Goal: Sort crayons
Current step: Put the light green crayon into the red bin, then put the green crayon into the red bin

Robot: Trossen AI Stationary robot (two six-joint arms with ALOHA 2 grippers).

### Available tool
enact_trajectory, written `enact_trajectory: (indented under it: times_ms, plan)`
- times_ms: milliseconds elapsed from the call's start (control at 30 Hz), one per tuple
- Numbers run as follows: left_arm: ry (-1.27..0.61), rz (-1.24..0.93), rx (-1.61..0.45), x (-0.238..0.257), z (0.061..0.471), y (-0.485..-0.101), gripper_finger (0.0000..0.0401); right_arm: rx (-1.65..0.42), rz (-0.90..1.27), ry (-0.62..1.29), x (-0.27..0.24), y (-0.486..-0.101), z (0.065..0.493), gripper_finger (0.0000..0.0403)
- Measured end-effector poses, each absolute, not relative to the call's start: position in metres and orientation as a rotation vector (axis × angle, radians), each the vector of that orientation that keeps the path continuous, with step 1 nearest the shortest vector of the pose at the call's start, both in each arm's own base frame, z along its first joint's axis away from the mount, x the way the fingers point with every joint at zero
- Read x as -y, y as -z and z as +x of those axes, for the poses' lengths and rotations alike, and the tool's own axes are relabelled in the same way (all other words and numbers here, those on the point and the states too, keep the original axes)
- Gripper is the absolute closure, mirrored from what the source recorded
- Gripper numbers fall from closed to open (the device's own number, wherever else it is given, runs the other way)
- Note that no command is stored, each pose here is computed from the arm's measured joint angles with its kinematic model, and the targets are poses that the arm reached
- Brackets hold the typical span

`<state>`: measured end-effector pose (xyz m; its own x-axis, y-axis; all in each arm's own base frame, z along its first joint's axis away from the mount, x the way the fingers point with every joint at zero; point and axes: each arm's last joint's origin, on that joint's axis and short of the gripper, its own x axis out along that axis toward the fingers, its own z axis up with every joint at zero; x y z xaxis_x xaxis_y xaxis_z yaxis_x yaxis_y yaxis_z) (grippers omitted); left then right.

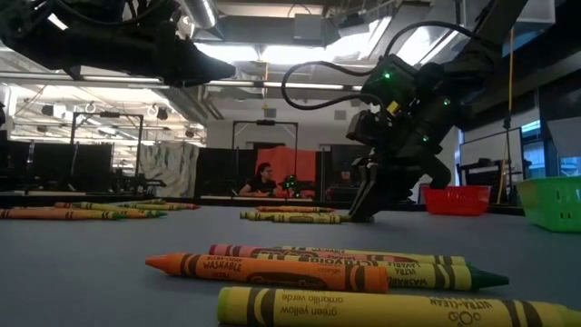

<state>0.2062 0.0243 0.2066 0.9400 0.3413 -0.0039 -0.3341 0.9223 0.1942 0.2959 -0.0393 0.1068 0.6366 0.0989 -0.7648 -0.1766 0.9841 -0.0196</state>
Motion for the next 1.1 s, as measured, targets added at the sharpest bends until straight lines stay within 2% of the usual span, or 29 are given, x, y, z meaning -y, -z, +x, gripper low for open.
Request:
enact_trajectory:
  times_ms: [100,267,433,600,733,933,1100]
  plan:
    - [-0.347,0.193,-0.038,-0.024,0.206,-0.207,0.0274,-0.862,-0.091,-0.165,0.039,-0.107,0.296,0.0361]
    - [-0.346,0.193,-0.038,-0.024,0.206,-0.207,0.0274,-0.86,-0.084,-0.169,0.039,-0.116,0.296,0.0262]
    - [-0.347,0.193,-0.036,-0.024,0.206,-0.207,0.0274,-0.784,-0.102,-0.137,0.041,-0.158,0.305,0.0201]
    - [-0.347,0.192,-0.03,-0.024,0.206,-0.207,0.0274,-0.7,-0.269,0.162,0.077,-0.195,0.318,0.019]
    - [-0.352,0.194,-0.029,-0.025,0.206,-0.208,0.0274,-0.646,-0.268,0.293,0.119,-0.211,0.321,0.019]
    - [-0.373,0.193,-0.025,-0.029,0.205,-0.208,0.0274,-0.632,-0.167,0.388,0.174,-0.203,0.322,0.019]
    - [-0.377,0.192,-0.023,-0.03,0.205,-0.208,0.0274,-0.707,-0.109,0.403,0.203,-0.187,0.334,0.0197]
